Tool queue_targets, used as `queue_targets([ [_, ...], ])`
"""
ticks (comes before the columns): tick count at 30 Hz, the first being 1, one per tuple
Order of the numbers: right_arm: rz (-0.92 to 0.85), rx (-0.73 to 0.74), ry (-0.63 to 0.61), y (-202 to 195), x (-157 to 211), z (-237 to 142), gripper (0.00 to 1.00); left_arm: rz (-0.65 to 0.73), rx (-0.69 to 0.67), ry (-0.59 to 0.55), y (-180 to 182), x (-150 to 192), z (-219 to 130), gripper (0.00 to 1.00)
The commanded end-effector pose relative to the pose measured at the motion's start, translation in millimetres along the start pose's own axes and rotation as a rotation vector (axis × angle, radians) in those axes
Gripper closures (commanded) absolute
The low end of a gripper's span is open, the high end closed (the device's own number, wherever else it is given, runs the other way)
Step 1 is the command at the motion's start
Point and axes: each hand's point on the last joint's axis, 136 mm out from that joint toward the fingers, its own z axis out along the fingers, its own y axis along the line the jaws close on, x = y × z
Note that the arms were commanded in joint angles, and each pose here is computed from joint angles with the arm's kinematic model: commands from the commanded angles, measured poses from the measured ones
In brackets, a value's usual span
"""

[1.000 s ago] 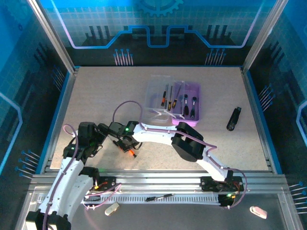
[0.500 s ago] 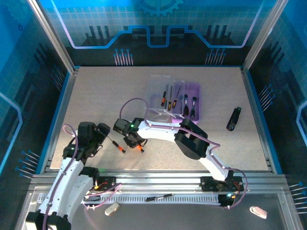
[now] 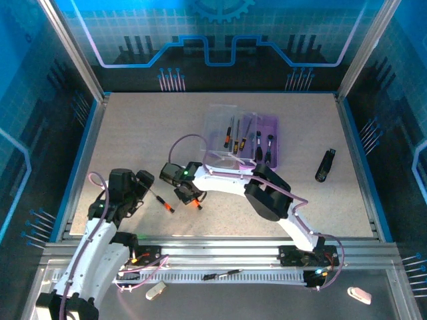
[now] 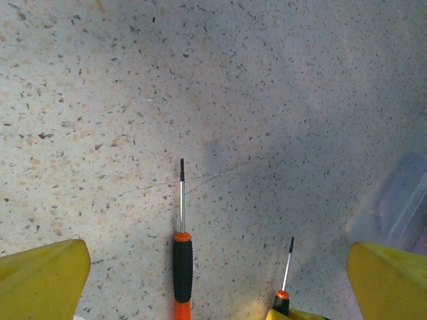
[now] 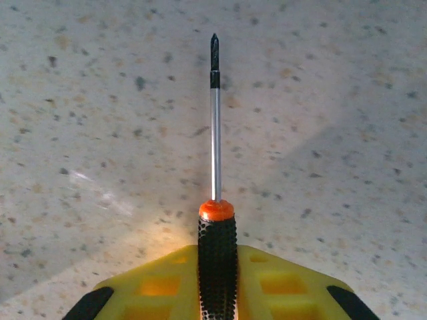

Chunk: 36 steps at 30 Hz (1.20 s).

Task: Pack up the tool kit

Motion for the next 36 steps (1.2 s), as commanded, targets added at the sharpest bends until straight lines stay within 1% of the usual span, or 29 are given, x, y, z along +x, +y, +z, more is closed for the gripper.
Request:
queue_targets([
  [1,0.029,-0.001,-0.045,-17,-11,-30,0.81,-0.014,0.027,0.020,-6,1,2,0.01],
  [5,0.048,-0.018,-0.076,-22,-17,-44,0.81,-0.015,0.054,0.065,-12,9,7,0.01],
  [9,0.070,-0.039,-0.115,-28,-26,-60,0.81,0.001,0.112,0.128,-25,18,12,0.01],
  [11,0.082,-0.055,-0.134,-31,-31,-68,0.81,0.005,0.132,0.142,-30,19,14,0.01],
  [15,0.144,-0.150,-0.170,-35,-42,-87,0.81,-0.007,0.161,0.148,-37,19,16,0.01],
  [22,0.205,-0.216,-0.251,-54,-67,-119,0.82,-0.017,0.206,0.185,-51,23,21,0.01],
  [28,0.274,-0.238,-0.316,-90,-93,-143,0.82,0.007,0.231,0.217,-62,28,19,0.01],
  [30,0.301,-0.227,-0.353,-108,-101,-153,0.82,0.018,0.233,0.225,-64,30,17,0.01],
  [36,0.403,-0.192,-0.404,-164,-115,-158,0.83,0.072,0.274,0.246,-82,37,8,0.01],
])
